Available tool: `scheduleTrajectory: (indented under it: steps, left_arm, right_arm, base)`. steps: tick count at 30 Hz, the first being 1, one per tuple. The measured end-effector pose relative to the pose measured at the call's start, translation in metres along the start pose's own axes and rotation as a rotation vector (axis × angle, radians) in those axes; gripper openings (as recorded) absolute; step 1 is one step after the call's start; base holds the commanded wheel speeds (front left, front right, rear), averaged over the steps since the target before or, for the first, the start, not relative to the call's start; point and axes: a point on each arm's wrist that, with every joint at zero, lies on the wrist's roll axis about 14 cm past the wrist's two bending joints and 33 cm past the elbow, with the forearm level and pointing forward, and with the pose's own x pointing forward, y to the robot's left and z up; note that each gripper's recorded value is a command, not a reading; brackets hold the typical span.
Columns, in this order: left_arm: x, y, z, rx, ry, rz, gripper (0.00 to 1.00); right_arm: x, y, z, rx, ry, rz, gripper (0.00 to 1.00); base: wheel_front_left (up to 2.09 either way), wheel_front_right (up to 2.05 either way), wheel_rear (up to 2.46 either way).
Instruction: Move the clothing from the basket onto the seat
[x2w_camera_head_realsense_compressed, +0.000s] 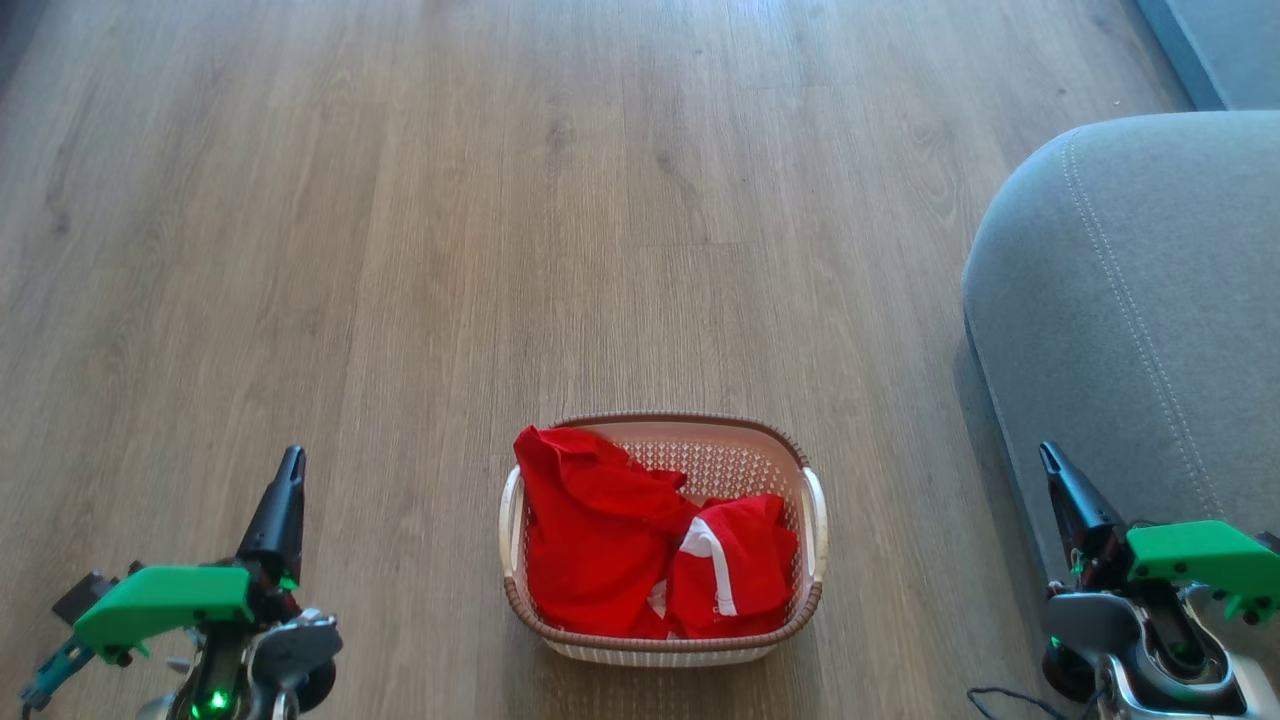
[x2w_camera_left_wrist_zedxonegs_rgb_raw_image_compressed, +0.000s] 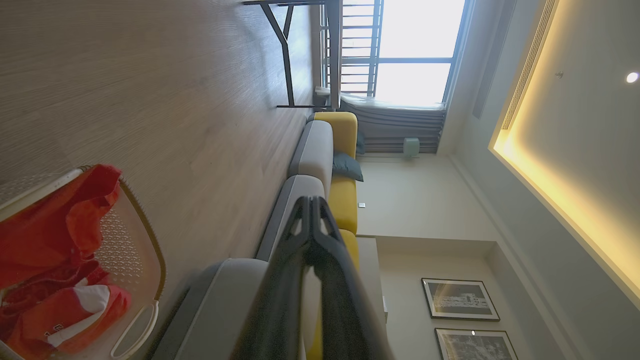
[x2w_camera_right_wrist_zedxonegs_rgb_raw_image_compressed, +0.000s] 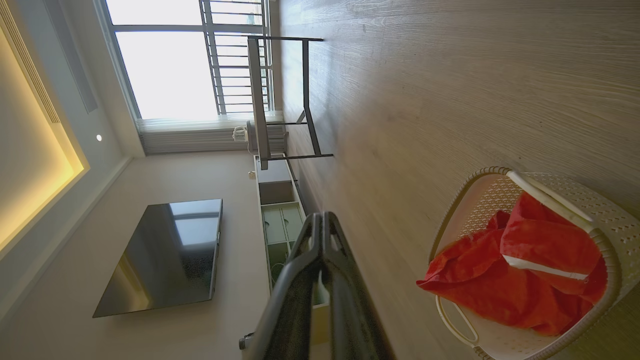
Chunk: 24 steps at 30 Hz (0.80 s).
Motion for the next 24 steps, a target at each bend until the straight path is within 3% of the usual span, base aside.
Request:
scheduleTrajectory:
  steps: [24]
  left_arm:
    - [0.0,0.0,0.0,0.0,0.0,0.0,0.0]
  right_arm:
    - [0.0,0.0,0.0,0.0,0.0,0.0,0.0]
  base:
    - [0.0,0.0,0.0]
